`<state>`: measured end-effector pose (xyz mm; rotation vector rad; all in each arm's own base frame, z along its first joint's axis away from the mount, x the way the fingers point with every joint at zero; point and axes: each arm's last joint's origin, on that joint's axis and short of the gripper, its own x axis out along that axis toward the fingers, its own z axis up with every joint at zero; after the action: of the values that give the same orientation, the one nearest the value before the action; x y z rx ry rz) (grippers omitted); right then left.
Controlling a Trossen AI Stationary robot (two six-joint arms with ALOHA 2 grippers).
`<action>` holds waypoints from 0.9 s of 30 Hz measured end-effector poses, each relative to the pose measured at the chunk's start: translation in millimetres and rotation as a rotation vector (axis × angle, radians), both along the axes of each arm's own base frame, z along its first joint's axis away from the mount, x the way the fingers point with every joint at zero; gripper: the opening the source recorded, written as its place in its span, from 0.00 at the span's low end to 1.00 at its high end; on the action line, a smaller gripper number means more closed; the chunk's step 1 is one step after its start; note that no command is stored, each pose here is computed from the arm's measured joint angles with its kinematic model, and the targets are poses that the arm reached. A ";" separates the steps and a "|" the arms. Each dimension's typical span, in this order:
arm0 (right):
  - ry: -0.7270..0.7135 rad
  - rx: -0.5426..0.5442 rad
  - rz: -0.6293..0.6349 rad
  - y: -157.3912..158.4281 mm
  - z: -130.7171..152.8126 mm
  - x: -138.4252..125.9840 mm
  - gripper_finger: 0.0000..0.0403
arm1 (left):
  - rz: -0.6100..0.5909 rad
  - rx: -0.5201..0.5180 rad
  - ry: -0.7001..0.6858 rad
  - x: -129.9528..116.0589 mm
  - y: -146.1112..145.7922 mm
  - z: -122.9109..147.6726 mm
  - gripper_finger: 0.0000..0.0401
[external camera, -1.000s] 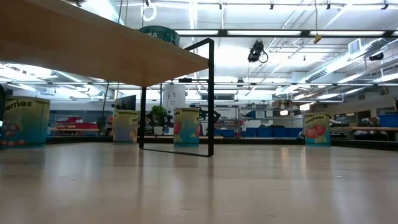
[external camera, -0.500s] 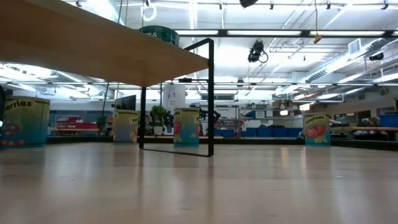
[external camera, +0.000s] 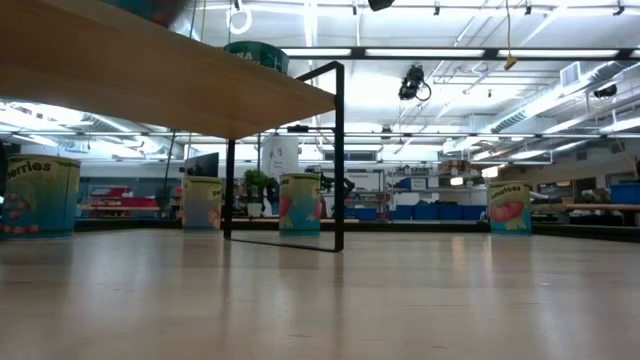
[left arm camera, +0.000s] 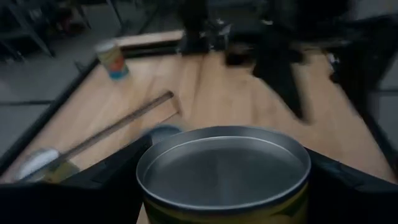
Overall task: Pick and place cans onto a shelf
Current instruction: Put the right canned cherries on the shelf
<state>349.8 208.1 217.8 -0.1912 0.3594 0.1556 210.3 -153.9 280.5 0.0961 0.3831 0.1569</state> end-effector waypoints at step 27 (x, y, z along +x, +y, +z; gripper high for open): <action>-0.025 0.038 -0.107 -33.9 -4.9 23.4 0.69 | -0.280 -0.040 -0.533 -84.8 95.5 -47.5 0.79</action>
<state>373.2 174.2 212.9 -0.1358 0.3410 0.0540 125.5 -58.4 233.1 0.0638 -0.1608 -0.1035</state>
